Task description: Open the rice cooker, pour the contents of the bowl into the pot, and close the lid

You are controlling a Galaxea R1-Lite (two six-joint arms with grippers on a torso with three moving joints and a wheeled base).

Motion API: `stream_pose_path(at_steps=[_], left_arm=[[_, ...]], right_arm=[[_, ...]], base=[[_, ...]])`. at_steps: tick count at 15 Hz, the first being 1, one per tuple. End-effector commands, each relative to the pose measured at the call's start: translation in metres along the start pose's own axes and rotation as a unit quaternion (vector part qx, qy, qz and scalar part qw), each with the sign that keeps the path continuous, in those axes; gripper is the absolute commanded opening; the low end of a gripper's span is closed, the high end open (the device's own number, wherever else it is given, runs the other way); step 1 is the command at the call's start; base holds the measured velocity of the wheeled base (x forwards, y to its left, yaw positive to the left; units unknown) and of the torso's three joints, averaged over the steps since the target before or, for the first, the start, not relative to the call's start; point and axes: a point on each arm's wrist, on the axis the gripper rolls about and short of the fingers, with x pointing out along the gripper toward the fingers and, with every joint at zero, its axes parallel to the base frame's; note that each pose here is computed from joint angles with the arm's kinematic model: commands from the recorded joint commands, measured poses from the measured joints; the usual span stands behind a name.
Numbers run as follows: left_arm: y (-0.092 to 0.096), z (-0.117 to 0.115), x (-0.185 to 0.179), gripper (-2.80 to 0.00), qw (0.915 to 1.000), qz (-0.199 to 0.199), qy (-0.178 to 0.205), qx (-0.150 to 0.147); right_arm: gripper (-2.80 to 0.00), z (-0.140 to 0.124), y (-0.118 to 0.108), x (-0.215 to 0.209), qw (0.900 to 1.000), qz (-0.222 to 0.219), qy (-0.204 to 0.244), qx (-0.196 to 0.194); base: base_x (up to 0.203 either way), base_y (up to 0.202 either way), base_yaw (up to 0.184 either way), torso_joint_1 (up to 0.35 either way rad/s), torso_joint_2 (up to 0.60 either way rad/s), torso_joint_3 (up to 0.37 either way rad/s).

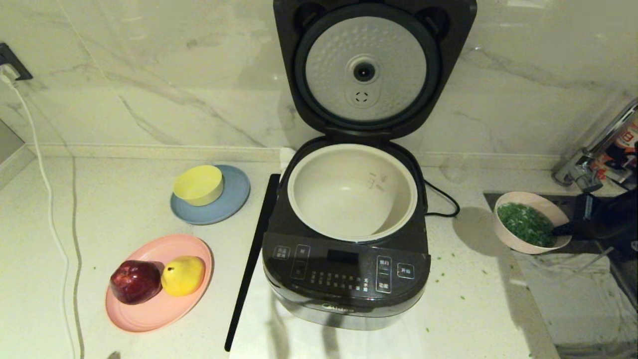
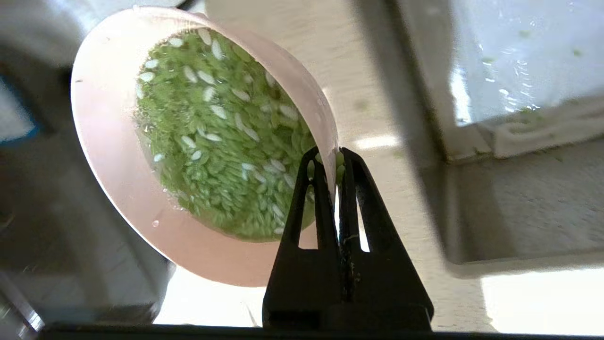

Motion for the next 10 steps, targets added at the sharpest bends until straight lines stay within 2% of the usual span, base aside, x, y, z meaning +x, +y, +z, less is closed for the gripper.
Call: stream_pose_path(at_steps=[1,6,10], left_arm=[[0.000,-0.002,0.001,-2.80,1.0000,0.001,0.005,0.000],[0.000,-0.003,0.001,-2.80,1.0000,0.001,0.005,0.000],[0.000,-0.002,0.001,-2.80,1.0000,0.001,0.005,-0.001]], right_arm=[[-2.80,-0.005,0.022,-0.009,1.000,0.023,-0.002,-0.021],[-2.80,-0.006,0.053,-0.021,0.998,0.043,0.023,-0.046],[-2.80,-0.010,0.076,-0.016,0.996,0.036,0.026,-0.077]], base=[[0.000,0.000,0.000,0.000,0.00,0.000],[0.000,0.000,0.000,0.000,0.00,0.000],[0.000,0.000,0.000,0.000,0.00,0.000]])
